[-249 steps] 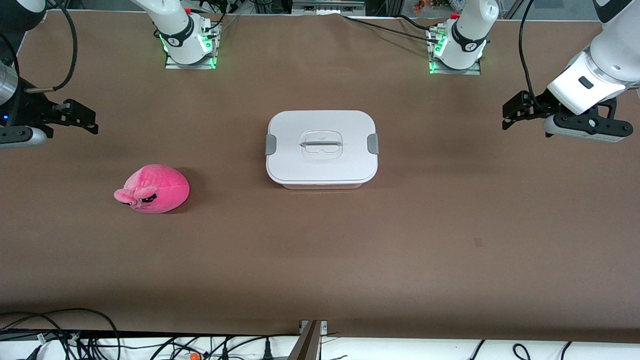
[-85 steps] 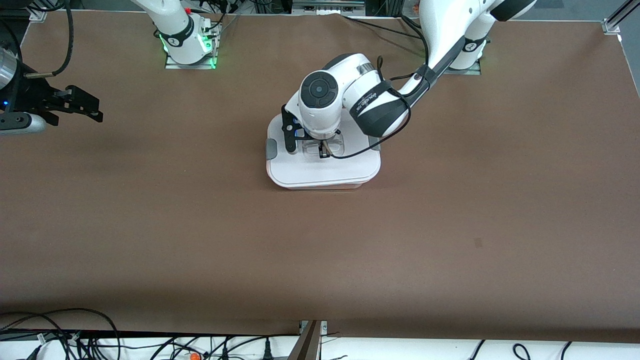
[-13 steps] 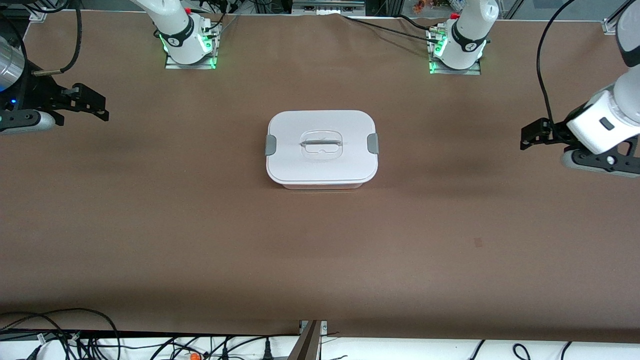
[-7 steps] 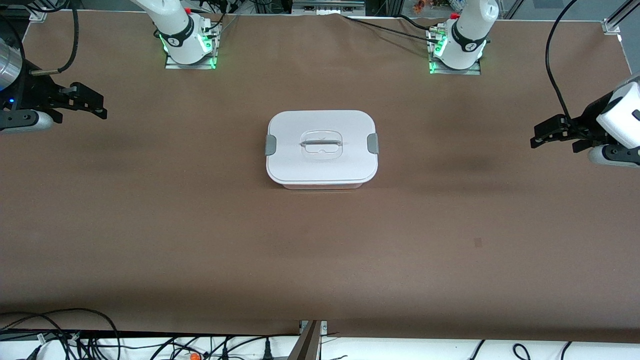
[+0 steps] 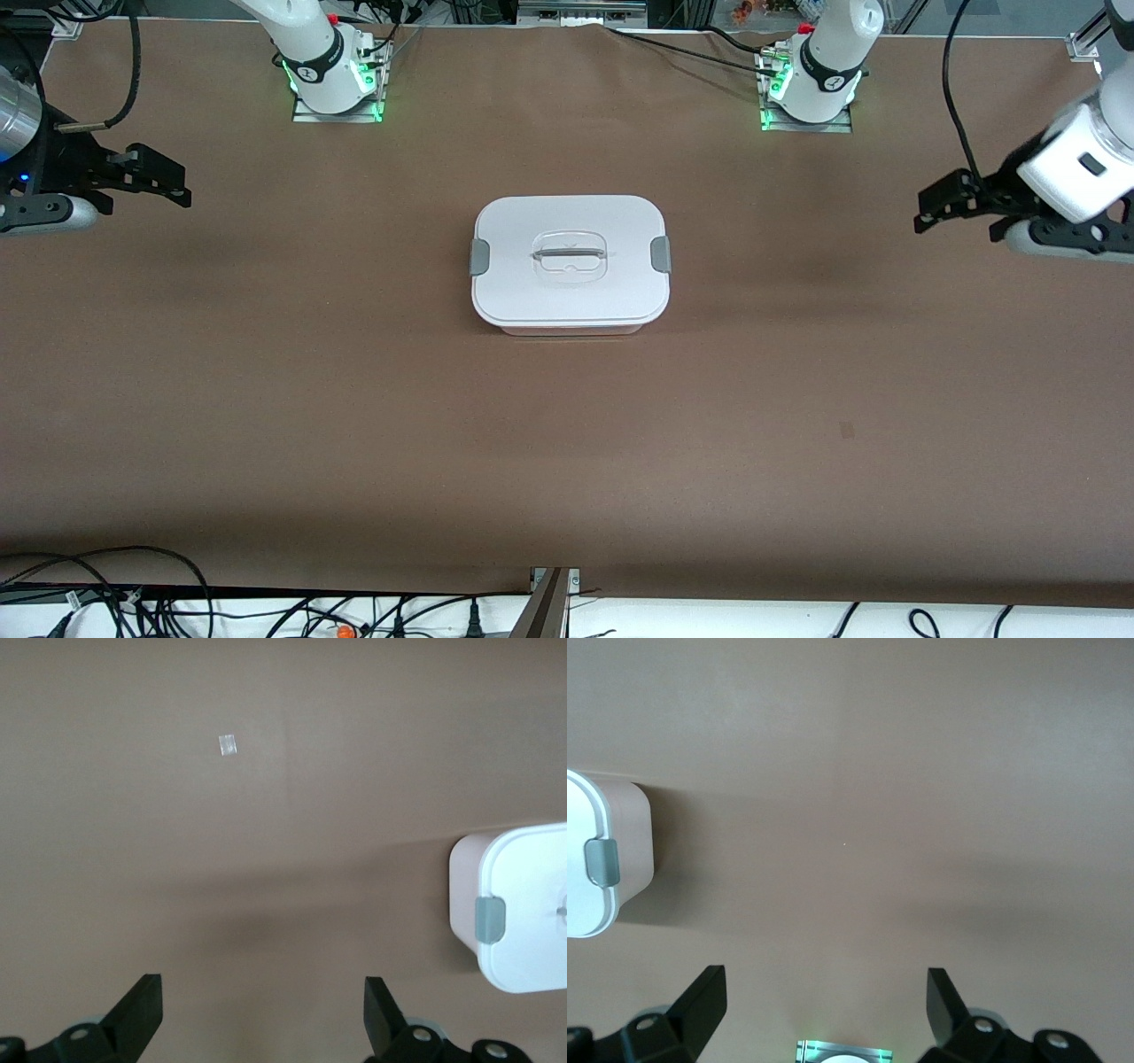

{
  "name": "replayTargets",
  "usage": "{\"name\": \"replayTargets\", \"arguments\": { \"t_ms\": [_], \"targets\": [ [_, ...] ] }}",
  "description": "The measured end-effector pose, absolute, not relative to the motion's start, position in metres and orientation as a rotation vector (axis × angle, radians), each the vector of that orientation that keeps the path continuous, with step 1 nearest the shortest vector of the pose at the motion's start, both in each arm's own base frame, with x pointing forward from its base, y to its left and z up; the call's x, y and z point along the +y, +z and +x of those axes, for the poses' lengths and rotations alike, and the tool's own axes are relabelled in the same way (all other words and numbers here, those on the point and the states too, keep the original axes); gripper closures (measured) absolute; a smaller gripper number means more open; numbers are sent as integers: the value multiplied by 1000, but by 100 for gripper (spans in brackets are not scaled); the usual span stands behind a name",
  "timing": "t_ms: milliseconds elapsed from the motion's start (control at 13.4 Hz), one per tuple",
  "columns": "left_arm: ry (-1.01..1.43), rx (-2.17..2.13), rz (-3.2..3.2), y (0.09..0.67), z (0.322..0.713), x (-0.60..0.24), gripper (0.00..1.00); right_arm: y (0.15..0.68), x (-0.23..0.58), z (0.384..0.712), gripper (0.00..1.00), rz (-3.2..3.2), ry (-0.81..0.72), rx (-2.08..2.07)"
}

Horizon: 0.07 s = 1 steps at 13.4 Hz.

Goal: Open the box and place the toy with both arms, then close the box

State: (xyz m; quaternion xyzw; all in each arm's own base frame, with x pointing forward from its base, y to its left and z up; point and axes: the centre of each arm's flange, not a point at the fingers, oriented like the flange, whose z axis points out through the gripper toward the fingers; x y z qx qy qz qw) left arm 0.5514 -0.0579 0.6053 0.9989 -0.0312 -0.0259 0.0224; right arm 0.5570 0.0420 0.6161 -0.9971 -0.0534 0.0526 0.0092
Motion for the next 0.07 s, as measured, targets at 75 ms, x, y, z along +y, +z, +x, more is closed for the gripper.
{"name": "replayTargets", "arguments": {
  "t_ms": [75],
  "targets": [
    [-73, -111, 3105, 606, 544, -66, 0, 615, 43, 556, 0, -3113, 179, -171]
  ]
}}
